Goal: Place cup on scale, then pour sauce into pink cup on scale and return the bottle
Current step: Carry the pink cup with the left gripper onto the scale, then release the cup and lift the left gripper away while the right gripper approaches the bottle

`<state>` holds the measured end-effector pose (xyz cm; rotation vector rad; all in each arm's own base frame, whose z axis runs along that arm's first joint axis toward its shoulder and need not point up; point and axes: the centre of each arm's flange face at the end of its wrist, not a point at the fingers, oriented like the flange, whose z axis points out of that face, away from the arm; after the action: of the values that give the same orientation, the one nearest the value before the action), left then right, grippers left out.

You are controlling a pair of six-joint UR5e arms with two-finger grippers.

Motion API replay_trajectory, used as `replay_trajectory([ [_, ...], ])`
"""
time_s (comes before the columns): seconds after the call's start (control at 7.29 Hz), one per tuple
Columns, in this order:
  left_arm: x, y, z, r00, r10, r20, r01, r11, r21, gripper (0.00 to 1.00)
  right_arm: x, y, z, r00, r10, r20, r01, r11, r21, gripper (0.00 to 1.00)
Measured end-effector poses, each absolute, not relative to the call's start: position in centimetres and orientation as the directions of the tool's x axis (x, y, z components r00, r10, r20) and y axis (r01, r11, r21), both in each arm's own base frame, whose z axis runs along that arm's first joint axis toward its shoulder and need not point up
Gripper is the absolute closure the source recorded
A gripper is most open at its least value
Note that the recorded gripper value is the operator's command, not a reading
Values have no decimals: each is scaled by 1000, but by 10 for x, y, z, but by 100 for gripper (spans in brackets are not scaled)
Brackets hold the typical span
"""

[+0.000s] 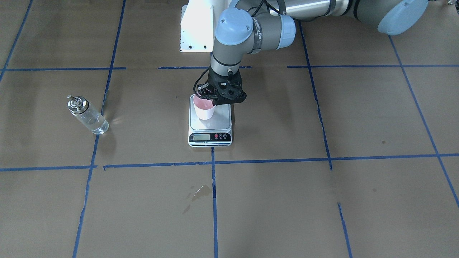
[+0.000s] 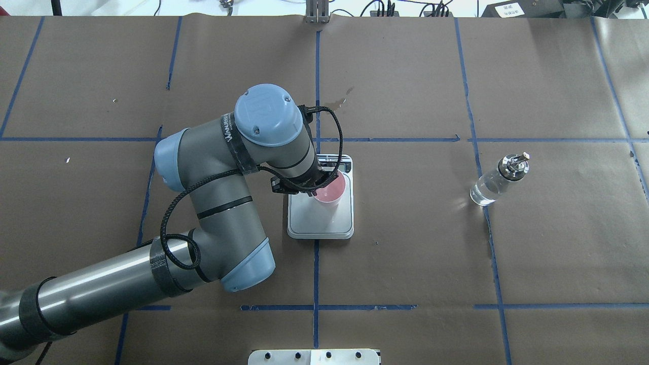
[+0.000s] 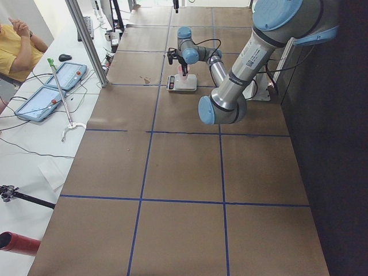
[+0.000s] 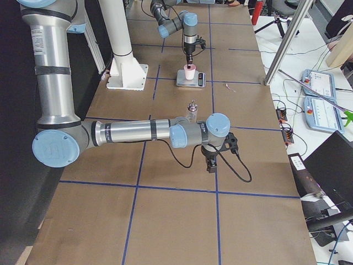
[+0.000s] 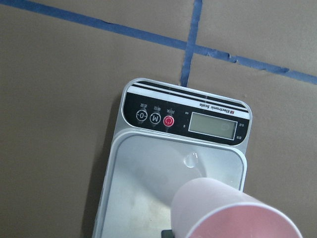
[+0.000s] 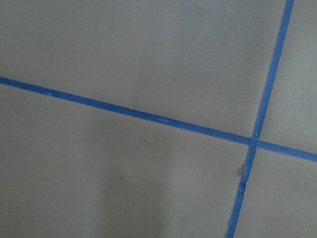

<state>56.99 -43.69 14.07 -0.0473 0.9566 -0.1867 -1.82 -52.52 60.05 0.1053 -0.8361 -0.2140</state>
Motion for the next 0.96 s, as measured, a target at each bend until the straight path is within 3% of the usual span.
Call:
replay_trajectory([
  [0.69, 568, -435, 145, 584, -190, -789, 146, 981, -128, 100, -18, -525, 600, 650, -231, 724, 147, 973, 178, 0],
  [0.82, 568, -435, 145, 584, -190, -789, 146, 981, -128, 86, -18, -525, 599, 650, -231, 724, 147, 973, 179, 0],
  [0.96, 568, -435, 145, 585, -191, -788, 146, 981, -129, 66, -18, -525, 599, 650, -231, 724, 147, 973, 179, 0],
])
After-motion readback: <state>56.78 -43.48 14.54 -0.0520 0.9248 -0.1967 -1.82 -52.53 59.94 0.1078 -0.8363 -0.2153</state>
